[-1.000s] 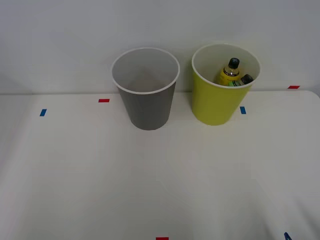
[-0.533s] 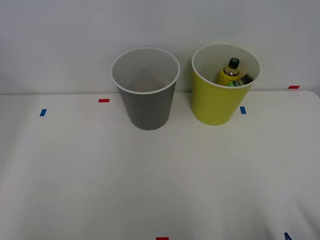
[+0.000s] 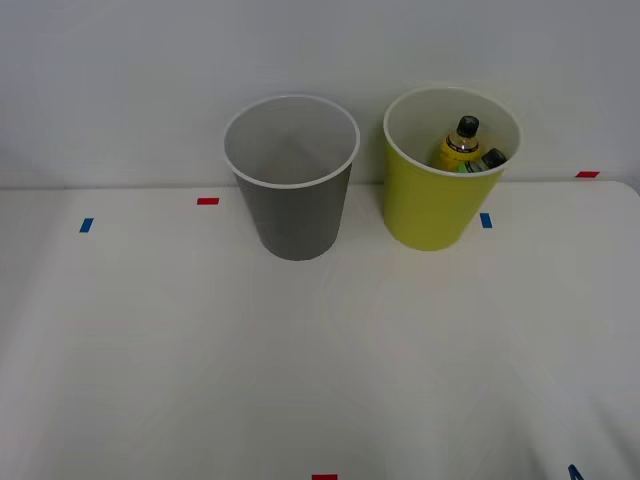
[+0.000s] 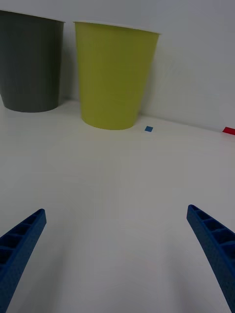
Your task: Put cans in the gray bin, plastic bottles in the light green bin
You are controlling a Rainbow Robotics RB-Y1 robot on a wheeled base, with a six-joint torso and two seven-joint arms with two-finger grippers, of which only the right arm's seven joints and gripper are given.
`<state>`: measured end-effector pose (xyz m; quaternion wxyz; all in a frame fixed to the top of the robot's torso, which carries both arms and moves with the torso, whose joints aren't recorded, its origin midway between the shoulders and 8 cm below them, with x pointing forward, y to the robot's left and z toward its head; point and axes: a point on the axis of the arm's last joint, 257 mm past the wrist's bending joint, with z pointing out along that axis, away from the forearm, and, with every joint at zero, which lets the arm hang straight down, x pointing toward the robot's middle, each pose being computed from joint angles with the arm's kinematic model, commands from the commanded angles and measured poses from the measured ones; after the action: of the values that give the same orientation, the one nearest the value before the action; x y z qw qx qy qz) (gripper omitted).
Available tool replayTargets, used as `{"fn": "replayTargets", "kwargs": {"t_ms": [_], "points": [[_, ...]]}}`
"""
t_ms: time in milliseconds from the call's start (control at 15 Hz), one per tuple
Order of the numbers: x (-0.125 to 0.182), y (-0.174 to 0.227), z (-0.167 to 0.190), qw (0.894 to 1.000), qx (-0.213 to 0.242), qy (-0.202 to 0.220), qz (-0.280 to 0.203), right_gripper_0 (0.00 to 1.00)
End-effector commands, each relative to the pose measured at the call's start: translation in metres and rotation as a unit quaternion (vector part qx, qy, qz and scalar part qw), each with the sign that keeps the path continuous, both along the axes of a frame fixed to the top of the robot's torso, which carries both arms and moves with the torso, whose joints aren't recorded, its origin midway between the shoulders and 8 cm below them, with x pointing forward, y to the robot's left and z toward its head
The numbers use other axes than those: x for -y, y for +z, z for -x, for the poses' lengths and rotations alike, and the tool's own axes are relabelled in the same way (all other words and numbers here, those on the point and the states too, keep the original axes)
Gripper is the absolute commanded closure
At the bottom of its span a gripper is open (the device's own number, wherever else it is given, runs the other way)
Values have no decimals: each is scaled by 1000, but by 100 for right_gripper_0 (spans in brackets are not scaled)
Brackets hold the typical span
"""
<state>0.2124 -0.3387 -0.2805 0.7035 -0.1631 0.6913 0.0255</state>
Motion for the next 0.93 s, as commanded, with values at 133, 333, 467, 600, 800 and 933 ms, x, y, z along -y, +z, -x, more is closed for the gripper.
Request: {"fn": "replayTargets", "kwargs": {"t_ms": [133,333,467,600,800,933], "points": [[0,0,0,1000,0,0,0,0],[0,0,0,1000,0,0,0,0],[0,0,0,1000,0,0,0,0],[0,0,0,1000,0,0,0,0],[0,0,0,1000,0,0,0,0],[0,0,0,1000,0,0,0,0]]}}
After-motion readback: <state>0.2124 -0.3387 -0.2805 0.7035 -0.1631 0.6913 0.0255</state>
